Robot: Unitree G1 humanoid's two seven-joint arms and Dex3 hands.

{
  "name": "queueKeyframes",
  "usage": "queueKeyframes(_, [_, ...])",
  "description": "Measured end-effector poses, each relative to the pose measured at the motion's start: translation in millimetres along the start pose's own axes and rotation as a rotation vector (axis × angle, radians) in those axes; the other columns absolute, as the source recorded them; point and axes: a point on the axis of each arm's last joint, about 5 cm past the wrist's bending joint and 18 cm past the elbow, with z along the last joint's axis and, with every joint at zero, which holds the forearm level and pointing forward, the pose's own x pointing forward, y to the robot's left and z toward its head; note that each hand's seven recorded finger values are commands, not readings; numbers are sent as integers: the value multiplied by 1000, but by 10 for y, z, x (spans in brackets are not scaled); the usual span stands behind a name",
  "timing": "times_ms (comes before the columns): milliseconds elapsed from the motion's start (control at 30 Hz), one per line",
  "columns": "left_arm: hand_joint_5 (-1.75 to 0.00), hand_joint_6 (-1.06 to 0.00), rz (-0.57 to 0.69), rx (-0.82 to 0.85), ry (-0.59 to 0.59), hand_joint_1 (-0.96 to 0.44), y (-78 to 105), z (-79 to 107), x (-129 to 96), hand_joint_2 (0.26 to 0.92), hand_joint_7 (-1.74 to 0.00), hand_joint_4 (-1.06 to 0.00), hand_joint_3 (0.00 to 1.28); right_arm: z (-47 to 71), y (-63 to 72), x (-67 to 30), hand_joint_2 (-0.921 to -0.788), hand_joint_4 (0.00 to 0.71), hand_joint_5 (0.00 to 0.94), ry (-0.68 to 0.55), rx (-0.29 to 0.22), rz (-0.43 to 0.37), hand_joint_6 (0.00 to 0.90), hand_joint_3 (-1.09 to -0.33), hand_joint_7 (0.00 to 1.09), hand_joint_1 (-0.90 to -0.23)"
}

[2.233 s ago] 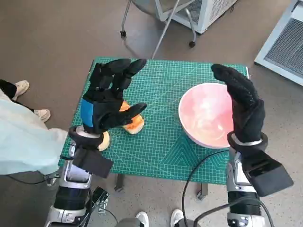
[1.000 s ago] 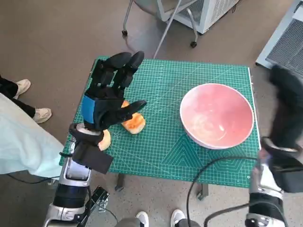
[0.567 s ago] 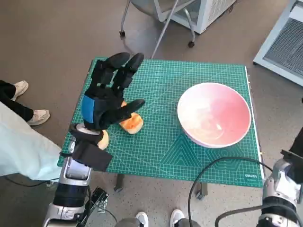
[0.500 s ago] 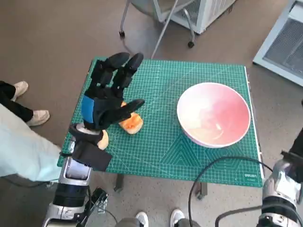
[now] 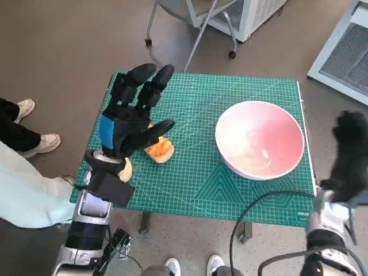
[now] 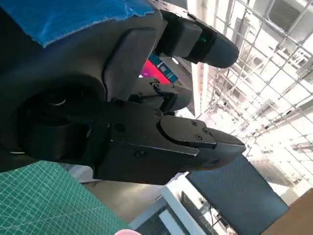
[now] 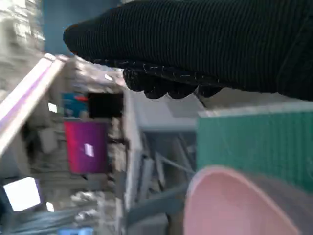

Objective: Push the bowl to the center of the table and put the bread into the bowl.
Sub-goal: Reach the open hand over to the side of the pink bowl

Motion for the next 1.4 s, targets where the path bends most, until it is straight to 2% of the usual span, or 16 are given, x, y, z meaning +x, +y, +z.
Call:
queueKeyframes(300, [-212,-158,0,23,3,-152,60,-20,-7,921,-731,-288,83,-10,211,55,-921,245,0,72,36,56,0,-925,651,-474])
queueKeyframes(567, [-197,-165,12,34,0,-167,108,-22,-16,921,-708,-294,92,-1,365,99,-921,245,3,123,78,101,-1,-914,657,-511])
queueKeyframes(733, [-168,-183,24,41,-15,-175,136,4,-28,921,-672,-308,95,27,484,142,-921,265,13,149,106,122,4,-913,663,-506])
queueKeyframes(900, [-159,-188,31,46,-30,-173,150,31,-36,921,-663,-312,97,64,596,182,-921,257,7,164,128,144,8,-908,670,-511])
queueKeyframes(1400, [-143,-204,42,72,-27,-170,202,24,-88,921,-653,-325,103,163,871,256,-921,286,20,188,165,204,1,-915,701,-512])
